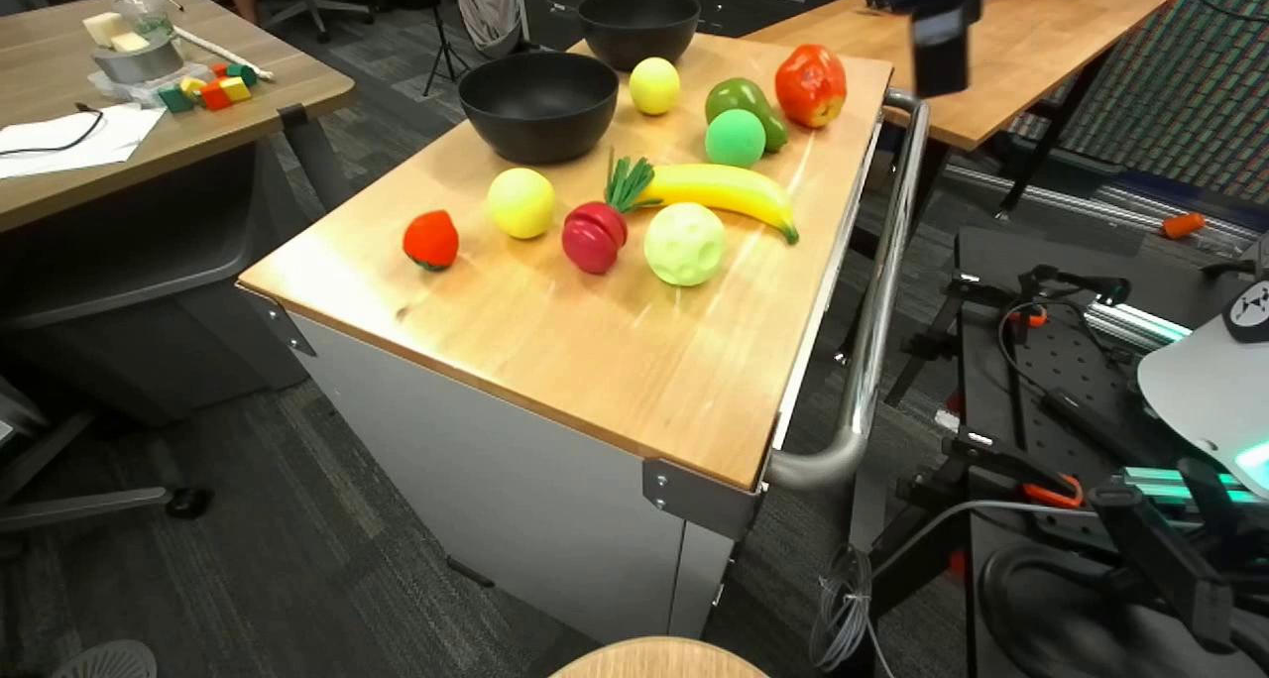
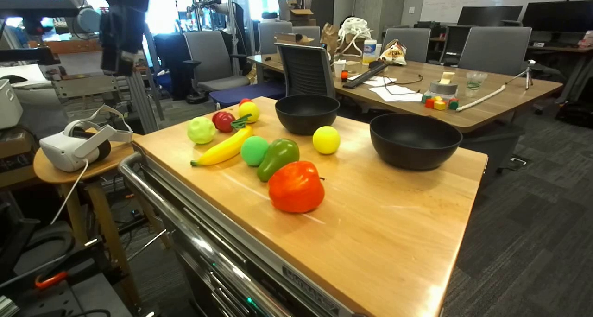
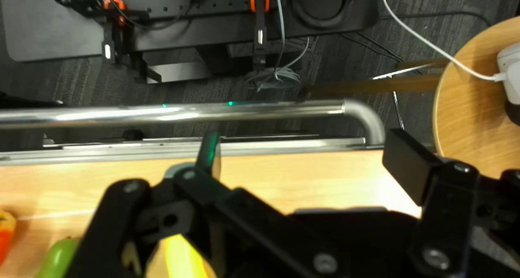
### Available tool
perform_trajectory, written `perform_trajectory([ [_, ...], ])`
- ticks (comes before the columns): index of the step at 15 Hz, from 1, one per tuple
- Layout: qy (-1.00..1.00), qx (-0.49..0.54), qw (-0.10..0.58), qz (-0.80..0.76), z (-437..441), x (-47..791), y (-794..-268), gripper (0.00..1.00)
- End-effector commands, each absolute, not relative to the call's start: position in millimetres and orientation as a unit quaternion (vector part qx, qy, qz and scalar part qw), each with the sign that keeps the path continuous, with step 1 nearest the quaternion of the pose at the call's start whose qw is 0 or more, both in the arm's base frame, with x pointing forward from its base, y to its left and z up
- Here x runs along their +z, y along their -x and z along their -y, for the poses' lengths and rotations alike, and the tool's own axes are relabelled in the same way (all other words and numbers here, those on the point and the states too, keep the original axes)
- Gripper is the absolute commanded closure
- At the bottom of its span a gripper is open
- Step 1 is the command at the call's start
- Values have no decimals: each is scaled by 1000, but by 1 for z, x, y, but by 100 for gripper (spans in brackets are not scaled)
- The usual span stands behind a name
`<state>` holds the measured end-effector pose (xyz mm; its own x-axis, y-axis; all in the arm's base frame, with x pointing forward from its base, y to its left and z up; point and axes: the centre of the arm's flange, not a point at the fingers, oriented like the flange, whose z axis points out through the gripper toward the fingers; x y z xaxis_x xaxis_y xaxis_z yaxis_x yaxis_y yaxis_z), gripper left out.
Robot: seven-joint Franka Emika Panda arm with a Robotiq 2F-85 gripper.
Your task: Place the fruits and vegetables inside the two black bowls
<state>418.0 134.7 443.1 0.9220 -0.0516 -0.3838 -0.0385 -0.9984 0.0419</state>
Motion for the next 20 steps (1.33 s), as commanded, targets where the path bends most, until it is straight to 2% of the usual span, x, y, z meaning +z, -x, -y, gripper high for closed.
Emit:
perform_trajectory([
  [1, -975, -218, -47, 4, -122, 386, -477, 0],
  [2, -976, -211, -63, 1, -118, 375, -481, 0],
  [3, -977, -212, -27, 14, -118, 384, -456, 0],
  [7, -974, -224, -31, 16, -114, 366, -461, 0],
  [9, -987, -160, -2, 23, -122, 365, -453, 0],
  [12, -996, -83, 5, 34, -127, 367, -459, 0],
  [16, -999, 7, 35, 30, -139, 399, -455, 0],
  [17, -999, 21, 36, 33, -138, 402, -457, 0],
  [18, -999, -23, 26, 25, -137, 387, -470, 0],
  [20, -999, -3, 29, 28, -138, 398, -466, 0],
])
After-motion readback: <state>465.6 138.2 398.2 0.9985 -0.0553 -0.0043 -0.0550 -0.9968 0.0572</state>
